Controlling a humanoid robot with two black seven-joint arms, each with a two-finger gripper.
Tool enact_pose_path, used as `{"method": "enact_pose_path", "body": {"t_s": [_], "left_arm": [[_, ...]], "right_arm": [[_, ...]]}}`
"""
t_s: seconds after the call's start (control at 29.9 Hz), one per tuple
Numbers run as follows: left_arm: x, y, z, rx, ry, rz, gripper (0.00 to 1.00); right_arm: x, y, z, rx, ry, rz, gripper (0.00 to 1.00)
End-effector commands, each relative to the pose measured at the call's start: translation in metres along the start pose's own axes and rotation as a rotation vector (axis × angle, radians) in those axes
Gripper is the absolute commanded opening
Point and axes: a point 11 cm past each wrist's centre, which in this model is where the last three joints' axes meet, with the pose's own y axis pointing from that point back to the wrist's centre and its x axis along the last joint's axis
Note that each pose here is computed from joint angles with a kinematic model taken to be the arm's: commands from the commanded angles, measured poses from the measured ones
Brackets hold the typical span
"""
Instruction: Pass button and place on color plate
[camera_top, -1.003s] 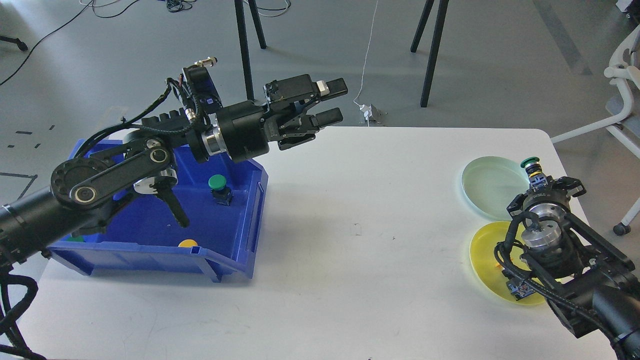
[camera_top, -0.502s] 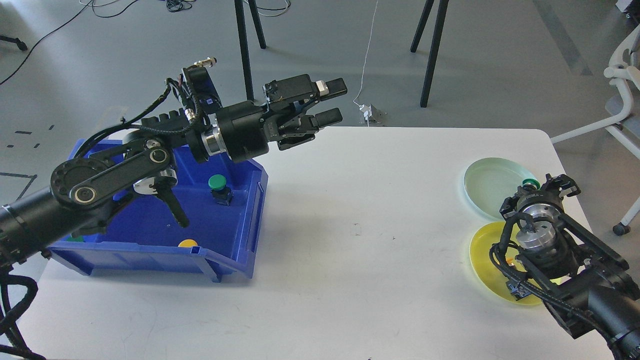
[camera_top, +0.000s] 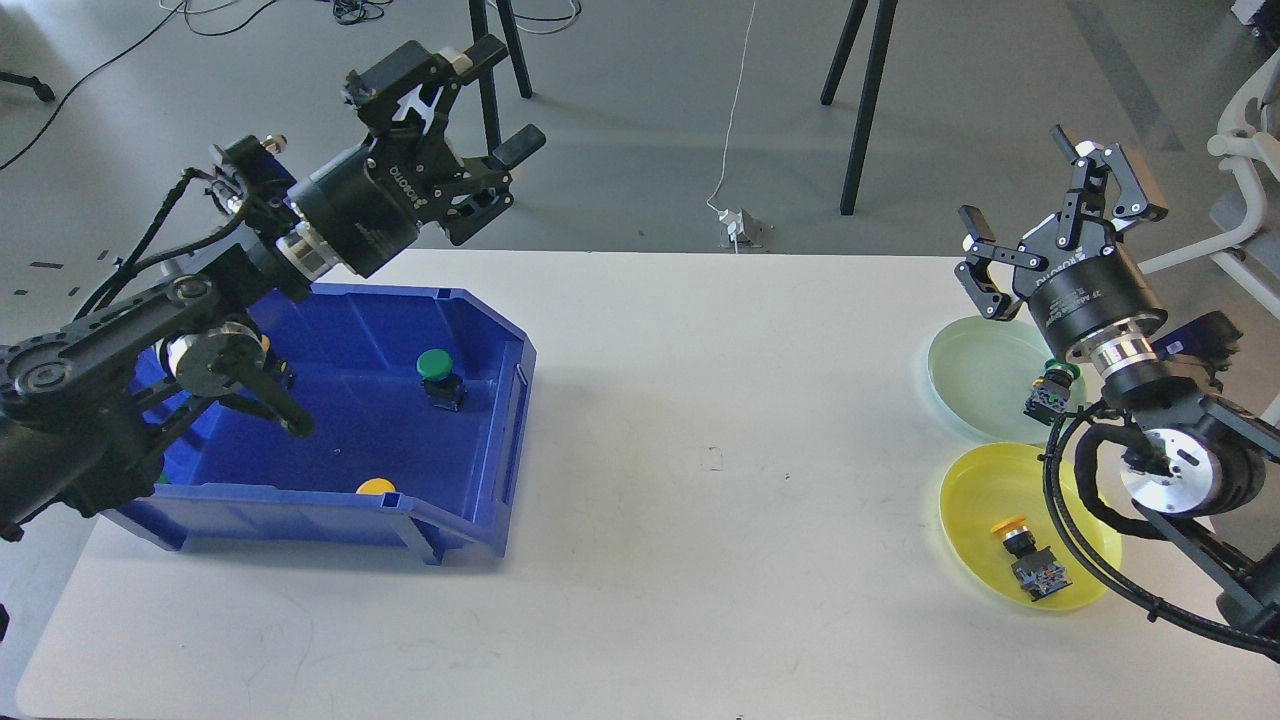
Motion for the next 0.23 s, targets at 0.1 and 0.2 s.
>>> {"method": "enact_pose_path", "body": {"t_s": [0.1,0.2], "left_arm": [[0.019,0.037,-0.014,-0.018,0.089,0.123,0.91],[0.016,0.035,-0.015,-0.021,0.096,0.115,0.92]], "right_arm": [[-0.021,0.000,-0.015,0.026,-0.088,-0.228,0.99],[-0.022,-0.003,-0.025,0.070,-0.092,-0.229,0.99]]}}
